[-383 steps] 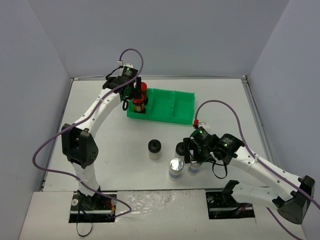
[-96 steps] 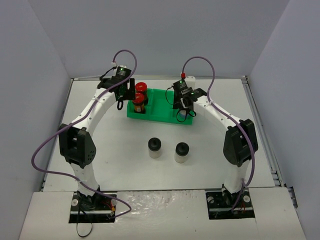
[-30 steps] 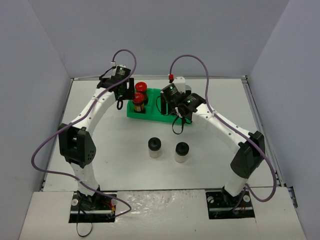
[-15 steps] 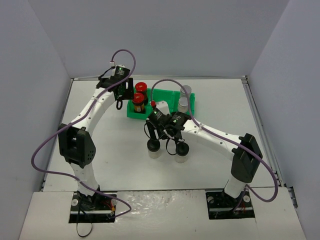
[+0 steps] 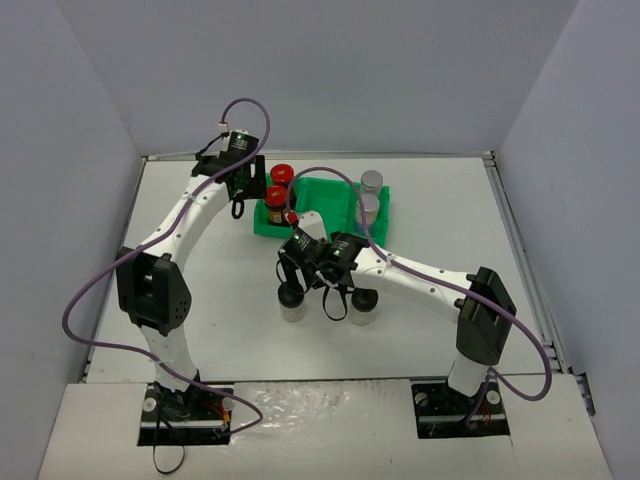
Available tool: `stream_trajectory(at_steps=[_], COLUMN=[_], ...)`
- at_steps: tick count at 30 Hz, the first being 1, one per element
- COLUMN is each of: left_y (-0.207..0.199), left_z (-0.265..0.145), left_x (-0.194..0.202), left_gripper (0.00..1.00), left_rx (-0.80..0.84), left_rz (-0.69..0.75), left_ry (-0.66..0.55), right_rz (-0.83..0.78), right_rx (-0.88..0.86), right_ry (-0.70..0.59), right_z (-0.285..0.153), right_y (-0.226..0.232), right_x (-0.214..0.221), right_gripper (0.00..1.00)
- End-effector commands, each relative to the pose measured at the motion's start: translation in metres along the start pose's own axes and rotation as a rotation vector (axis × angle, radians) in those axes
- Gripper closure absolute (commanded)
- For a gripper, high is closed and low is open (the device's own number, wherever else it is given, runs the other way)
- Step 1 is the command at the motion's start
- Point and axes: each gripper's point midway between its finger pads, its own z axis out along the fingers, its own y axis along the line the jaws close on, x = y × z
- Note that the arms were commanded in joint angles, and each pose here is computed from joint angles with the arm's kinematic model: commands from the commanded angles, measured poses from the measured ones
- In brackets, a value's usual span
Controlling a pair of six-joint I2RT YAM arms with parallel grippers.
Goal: Organize the condiment bottles
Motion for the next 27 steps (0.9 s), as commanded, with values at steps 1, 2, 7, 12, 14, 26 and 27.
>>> stream_trajectory(at_steps=[1, 2, 7, 12, 14, 26, 27], left_y=[0.013, 0.014, 0.014, 0.013, 0.013, 0.020, 0.020], left_z=[-0.037, -0.037, -0.037, -0.038, -0.038, -0.040, -0.040], left_x=[-0.036, -0.036, -0.038, -0.039, -0.039, -0.037, -0.036], left_gripper=[0.06, 0.06, 0.06, 0.06, 0.06, 0.06, 0.06], left_rx=[0.010, 0.009, 0.009, 0.011, 0.012, 0.001, 0.000], left_rz=[-0.045, -0.045, -0.046, -0.047, -0.047, -0.048, -0.048], left_ry=[-0.117, -0.118, -0.121, -0.122, -0.122, -0.123, -0.121], right_rz=[0.063, 0.064, 0.068, 0.043, 0.021, -0.048, -0.049], right_rx=[0.093, 0.102, 0.084, 0.004, -0.017, -0.090, -0.088], right_ry=[-0.118, -0.123, -0.143, -0.126, -0.110, -0.014, -0.007], right_z=[-0.015, -0.016, -0.025, -0.031, -0.030, -0.008, -0.006], right_y=[-0.014, -0.016, -0.012, 0.012, 0.022, 0.061, 0.062], right_x=[-0.037, -0.039, -0.050, -0.049, -0.043, 0.007, 0.011], right_gripper=[0.05, 0.05, 0.04, 0.04, 0.04, 0.04, 0.04])
